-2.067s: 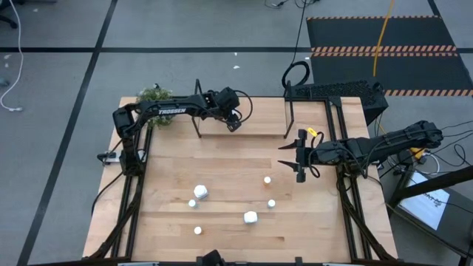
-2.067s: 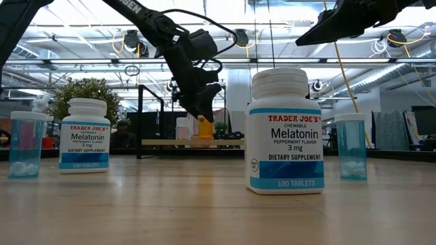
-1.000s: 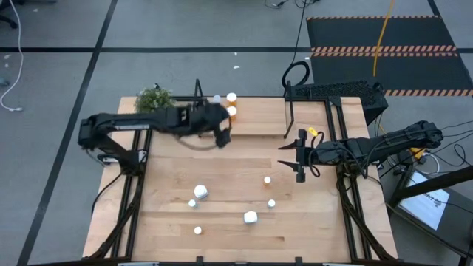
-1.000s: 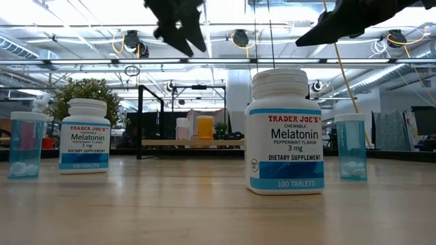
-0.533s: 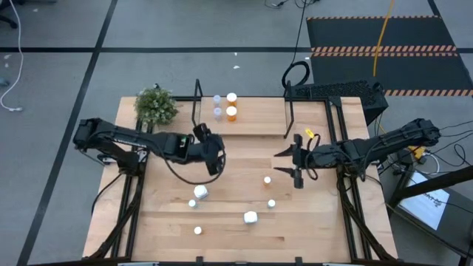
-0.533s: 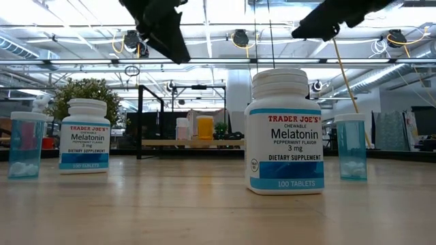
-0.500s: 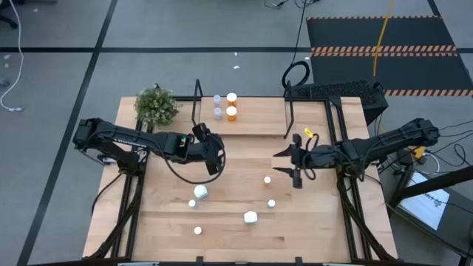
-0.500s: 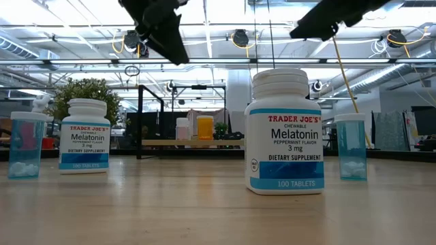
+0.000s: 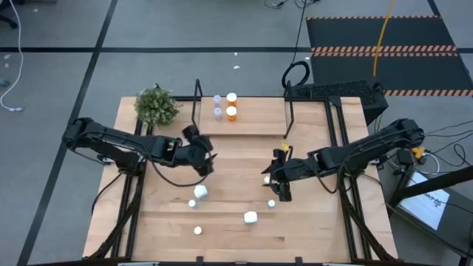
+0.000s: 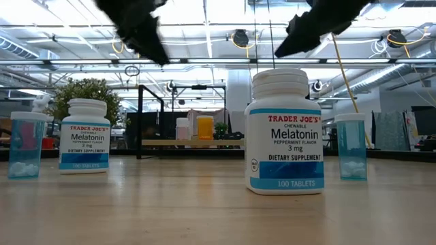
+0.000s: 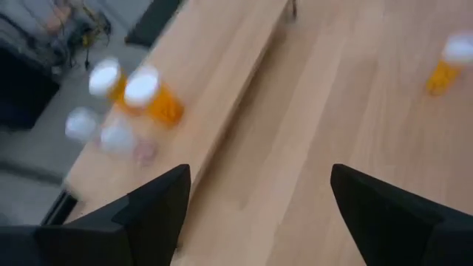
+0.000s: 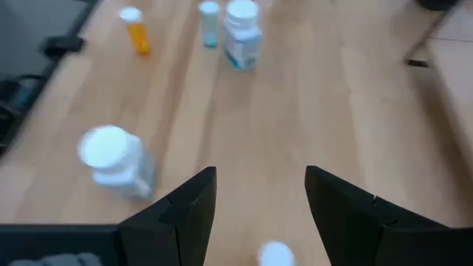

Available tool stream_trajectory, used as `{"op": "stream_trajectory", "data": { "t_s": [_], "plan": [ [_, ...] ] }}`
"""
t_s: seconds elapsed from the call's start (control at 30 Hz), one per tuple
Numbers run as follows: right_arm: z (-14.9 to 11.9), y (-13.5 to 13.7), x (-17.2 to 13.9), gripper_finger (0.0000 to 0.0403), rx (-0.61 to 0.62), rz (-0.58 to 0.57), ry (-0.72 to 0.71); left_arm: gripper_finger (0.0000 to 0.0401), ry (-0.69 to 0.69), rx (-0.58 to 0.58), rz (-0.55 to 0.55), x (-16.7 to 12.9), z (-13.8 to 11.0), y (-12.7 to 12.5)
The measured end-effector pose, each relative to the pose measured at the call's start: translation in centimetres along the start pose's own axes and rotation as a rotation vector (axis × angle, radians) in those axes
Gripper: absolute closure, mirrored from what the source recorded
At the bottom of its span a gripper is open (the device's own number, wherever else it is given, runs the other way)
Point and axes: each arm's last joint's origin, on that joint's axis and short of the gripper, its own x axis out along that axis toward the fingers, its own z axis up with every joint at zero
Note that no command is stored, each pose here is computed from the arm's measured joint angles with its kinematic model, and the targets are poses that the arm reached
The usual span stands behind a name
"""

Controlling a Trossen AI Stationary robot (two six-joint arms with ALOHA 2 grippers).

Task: Pick and place medicine bottles onto shelf by color
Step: Put the right small orange pill bottle on the shelf

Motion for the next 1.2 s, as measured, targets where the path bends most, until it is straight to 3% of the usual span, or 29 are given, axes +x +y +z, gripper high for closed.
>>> {"op": "stream_trajectory", "data": {
  "t_s": [0.27,0.47,0.8,1.2],
  "plan": [
    [0.0,0.4,0.2,0.02,-0.01,0.019,0.033,0.0073,-0.058,-0.036,-0.036,-0.9,-0.8,0.5],
    [0.4,0.4,0.2,0.02,-0.01,0.016,-0.002,0.0073,-0.055,0.018,-0.078,-0.7,-1.4,0.3],
    [0.4,0.4,0.2,0.02,0.028,0.014,0.0,0.0073,-0.157,0.028,-0.123,-0.3,-1.0,-0.2],
    [0.4,0.4,0.2,0.02,0.027,0.012,0.0,0.0073,-0.185,0.019,-0.163,-0.1,-0.9,-0.3]
  ]
}}
